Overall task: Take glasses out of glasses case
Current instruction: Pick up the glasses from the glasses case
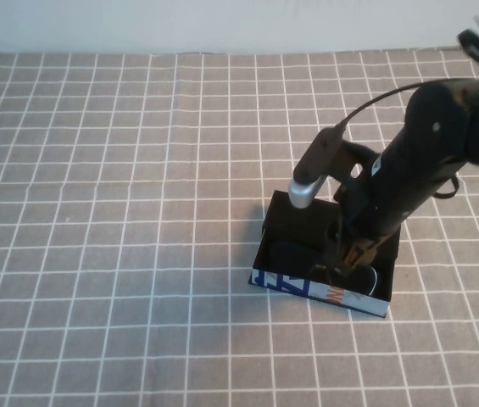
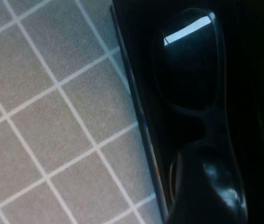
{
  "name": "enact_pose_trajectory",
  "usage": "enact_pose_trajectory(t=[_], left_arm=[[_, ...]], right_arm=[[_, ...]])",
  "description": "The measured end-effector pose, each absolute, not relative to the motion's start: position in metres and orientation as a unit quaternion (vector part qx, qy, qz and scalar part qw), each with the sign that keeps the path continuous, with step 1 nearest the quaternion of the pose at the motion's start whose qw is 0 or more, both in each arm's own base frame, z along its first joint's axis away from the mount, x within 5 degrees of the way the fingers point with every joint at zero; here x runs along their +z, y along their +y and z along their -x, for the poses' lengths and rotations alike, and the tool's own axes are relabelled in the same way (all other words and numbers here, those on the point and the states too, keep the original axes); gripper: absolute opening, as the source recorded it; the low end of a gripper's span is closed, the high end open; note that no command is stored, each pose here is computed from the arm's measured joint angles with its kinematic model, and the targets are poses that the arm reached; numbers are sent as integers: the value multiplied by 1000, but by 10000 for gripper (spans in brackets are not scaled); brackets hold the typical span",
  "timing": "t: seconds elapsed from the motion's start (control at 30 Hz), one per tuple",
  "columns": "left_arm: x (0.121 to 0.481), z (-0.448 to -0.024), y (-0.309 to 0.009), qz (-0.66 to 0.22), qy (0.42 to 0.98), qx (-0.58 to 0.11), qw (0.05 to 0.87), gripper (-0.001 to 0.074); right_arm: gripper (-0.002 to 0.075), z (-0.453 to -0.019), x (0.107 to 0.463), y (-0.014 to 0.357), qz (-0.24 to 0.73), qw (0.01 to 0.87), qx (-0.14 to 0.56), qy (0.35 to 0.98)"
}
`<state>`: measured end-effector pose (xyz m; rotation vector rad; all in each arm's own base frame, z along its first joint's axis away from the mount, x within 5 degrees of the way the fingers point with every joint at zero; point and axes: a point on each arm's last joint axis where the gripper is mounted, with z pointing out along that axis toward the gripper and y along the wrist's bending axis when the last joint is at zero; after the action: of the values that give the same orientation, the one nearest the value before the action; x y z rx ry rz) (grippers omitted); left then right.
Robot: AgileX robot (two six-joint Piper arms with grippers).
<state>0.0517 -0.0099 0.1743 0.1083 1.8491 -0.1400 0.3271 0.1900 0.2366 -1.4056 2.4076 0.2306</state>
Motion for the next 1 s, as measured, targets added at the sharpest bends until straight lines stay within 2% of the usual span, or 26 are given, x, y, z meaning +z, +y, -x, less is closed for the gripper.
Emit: enact_pose_trajectory(t=[0.4, 0.83, 1.0], left_arm=[[174, -52, -10, -47, 797, -60, 599, -5], [174, -52, -10, -47, 797, -60, 599, -5], [174, -52, -10, -47, 797, -60, 599, -5]], right_arm=[[318, -337, 207, 197, 496, 149, 81, 852], [318, -341, 195, 201, 492, 140, 85, 855], [265, -341, 194, 202, 487, 139, 92, 857]])
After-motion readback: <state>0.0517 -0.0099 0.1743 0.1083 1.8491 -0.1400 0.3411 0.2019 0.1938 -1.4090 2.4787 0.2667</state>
